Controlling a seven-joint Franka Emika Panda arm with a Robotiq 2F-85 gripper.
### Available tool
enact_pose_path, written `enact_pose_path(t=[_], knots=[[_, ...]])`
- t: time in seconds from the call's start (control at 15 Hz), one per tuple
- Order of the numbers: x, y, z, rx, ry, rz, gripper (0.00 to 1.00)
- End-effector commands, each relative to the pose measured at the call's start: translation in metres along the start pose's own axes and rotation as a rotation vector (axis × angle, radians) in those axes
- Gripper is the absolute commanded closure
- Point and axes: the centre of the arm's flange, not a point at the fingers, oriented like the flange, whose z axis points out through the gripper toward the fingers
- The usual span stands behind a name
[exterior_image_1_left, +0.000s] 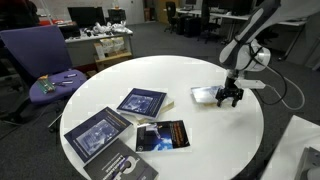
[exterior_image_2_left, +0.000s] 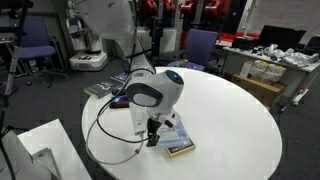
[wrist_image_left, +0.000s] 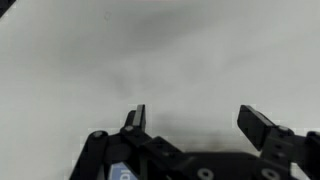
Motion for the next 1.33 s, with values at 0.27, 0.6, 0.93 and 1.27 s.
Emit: enact_pose_path(t=[0.27, 0.6, 0.93, 1.27], knots=[[0.006, 0.016, -0.017, -0.016, 0.188, -0.025, 0.00], [0.012, 0.019, -0.028, 0.017, 0.327, 0.062, 0.00], [-0.011, 0.009, -0.025, 0.106, 0.170, 0.021, 0.00], [-0.040, -0.017, -0.036, 0.204, 0.057, -0.048, 0.00]])
